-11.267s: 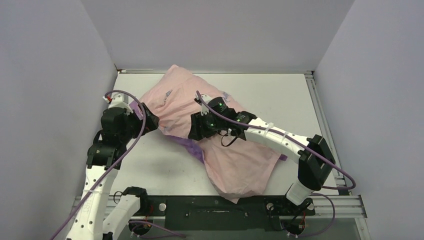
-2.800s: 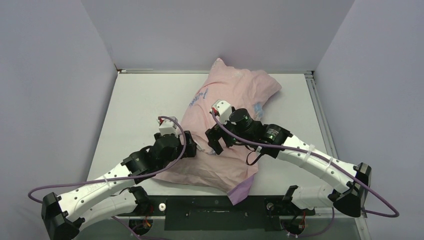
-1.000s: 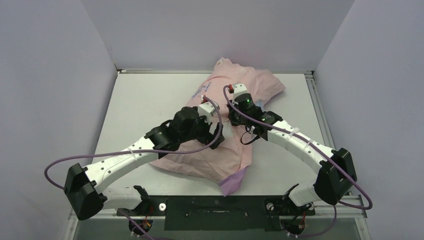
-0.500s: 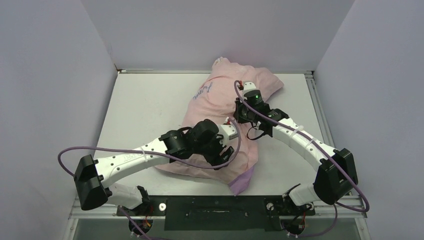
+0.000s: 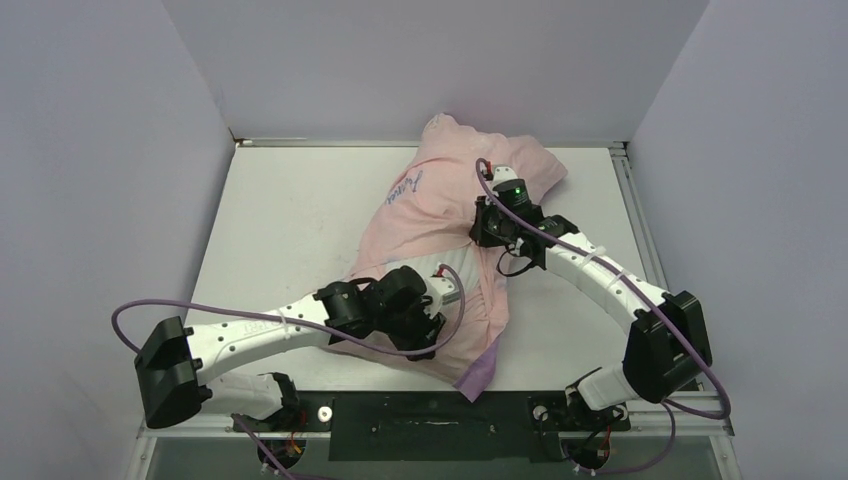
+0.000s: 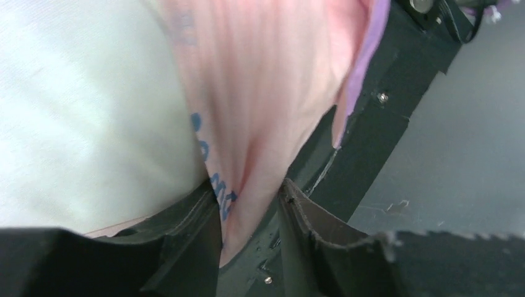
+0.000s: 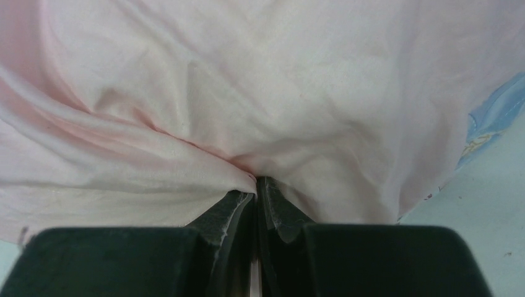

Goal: Remove the pillowcase from the pillow

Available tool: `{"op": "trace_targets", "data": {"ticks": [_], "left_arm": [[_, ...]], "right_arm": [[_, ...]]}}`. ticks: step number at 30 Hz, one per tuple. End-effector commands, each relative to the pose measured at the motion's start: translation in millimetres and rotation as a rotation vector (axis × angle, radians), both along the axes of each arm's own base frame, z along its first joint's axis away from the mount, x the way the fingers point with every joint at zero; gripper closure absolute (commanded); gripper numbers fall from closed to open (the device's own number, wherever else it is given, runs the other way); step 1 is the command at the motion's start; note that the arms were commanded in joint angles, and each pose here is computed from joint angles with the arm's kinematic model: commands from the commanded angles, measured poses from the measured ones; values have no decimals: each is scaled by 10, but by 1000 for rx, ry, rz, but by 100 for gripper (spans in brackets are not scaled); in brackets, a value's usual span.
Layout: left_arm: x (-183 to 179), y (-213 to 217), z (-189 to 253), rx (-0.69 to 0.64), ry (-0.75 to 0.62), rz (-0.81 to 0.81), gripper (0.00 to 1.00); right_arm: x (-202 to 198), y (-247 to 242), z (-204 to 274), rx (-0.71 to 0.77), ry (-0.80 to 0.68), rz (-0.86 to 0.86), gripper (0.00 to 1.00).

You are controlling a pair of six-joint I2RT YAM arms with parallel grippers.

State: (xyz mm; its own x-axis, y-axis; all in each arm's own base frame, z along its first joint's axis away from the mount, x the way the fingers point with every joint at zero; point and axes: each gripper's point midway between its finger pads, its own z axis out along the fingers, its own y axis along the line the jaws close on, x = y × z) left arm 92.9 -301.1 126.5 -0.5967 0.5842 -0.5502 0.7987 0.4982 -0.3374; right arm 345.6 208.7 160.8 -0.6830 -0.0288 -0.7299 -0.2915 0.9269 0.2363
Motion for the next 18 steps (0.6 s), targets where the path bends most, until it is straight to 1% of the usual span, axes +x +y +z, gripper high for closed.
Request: {"op": "trace_targets", "data": {"ticks": [1,4,8,10,12,14,15,18], "left_arm": [[-100,404,-366,184,158,149,68],[296,567,-449,198,130,317,73],[971,847,-421,198,-20,559,74],[1259,963,-365,182,-85,656,74],[1410,947,-278,132,-114,697,74],[1462,869,-160,69,-127,702,72],[1466,823,-97,29,-130,697,70],[1443,752,116,-70,-139,689,59]], "right_arm": [[164,-263,-82,-15,-9,-121,95],[108,-335,-91,-11,7,-143,95],[-50,-384,-127,-5,39,-150,95],[-152,-382,-130,6,54,-141,95],[-268,-348,-101,22,60,-121,95],[-371,-313,-52,25,55,-102,95],[-412,-294,-15,25,47,-93,95],[-480,-268,87,20,16,-76,94]]}}
